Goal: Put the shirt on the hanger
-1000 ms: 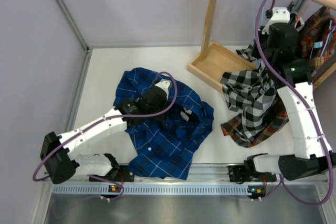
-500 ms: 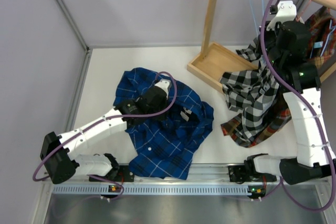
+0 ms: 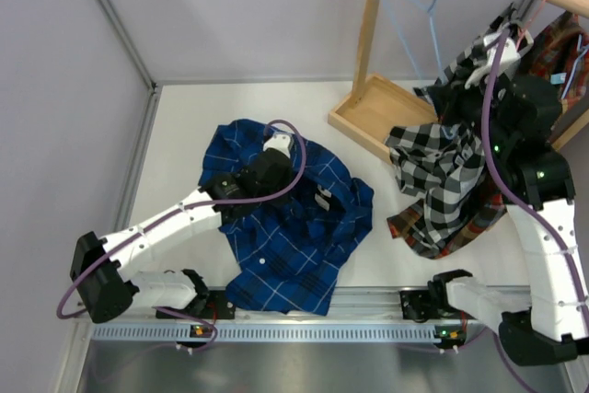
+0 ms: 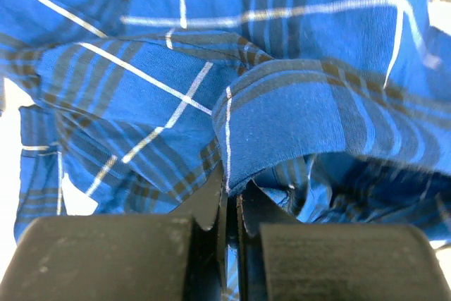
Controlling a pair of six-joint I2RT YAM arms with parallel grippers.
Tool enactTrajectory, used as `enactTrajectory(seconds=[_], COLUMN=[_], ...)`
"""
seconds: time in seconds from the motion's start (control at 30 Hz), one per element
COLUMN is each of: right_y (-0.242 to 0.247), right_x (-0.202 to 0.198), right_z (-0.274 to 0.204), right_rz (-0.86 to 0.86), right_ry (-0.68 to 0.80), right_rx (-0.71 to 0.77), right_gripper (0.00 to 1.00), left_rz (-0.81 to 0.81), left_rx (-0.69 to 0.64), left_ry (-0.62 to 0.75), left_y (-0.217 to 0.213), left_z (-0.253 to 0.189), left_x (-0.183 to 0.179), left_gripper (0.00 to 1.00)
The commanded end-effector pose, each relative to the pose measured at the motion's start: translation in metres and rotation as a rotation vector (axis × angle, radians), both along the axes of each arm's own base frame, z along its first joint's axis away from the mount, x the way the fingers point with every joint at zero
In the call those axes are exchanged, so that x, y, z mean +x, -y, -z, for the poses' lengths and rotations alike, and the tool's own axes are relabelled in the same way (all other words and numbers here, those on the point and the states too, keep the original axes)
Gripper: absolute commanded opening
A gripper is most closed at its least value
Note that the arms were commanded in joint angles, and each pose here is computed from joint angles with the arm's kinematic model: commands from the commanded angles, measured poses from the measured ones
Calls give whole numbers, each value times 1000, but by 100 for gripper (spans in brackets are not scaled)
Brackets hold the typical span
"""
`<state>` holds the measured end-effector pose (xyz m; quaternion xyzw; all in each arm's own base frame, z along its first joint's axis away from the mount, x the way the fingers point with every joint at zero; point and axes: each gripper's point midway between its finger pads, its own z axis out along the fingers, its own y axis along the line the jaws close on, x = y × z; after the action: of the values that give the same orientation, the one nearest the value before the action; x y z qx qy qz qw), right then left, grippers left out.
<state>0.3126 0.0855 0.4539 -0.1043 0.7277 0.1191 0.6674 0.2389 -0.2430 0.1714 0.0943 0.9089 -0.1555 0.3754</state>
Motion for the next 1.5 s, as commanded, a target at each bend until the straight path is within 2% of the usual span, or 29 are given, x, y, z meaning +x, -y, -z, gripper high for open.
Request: enactTrajectory(seconds=[0.0, 0.07, 0.1, 0.13, 0.2, 0.4, 0.5, 0.7, 0.83, 1.1, 1.23, 1.33, 1.47], right_y=[-36, -46, -47, -53, -55, -67, -69, -67, -64, -53, -61, -77, -110], right_x=[-41, -68, -88, -97, -123, -177, -188, -187, -184, -155, -147, -145, -148], right_z=[11, 39, 40, 63, 67, 120, 141, 180, 187, 203, 208, 201, 194], right_rz=[-242, -328, -360, -408, -449, -607, -620, -587, -554, -418, -440, -512, -666], right_ry=[-9, -65, -47, -95, -68, -218, -269, -383, -402, -474, -541, -537, -500], right_rx=[76, 96, 104, 113, 127, 125, 140, 122, 109, 65, 74, 123, 154], right_gripper=[0, 0, 0, 0, 0, 0, 0, 0, 0, 0, 0, 0, 0], left_rz=[-117, -158, -155, -174, -140, -110, -107, -129, -138, -32, 101, 189, 295], left_rx=[-118, -134, -147, -158, -199, -227, -235, -268, -279, -350, -397, -394, -311], left_ry=[135, 134, 123, 121, 82, 44, 39, 12, 13, -59, -86, -56, -47], left_y=[0, -5, -4, -9, -2, 3, 5, 4, 5, 25, 41, 49, 48], left_z=[-53, -57, -58, -59, -57, -58, -60, -59, -63, -59, -70, -81, -83], left_x=[29, 42, 45, 55, 63, 97, 103, 117, 126, 111, 90, 75, 54], left_gripper=[0, 0, 0, 0, 0, 0, 0, 0, 0, 0, 0, 0, 0])
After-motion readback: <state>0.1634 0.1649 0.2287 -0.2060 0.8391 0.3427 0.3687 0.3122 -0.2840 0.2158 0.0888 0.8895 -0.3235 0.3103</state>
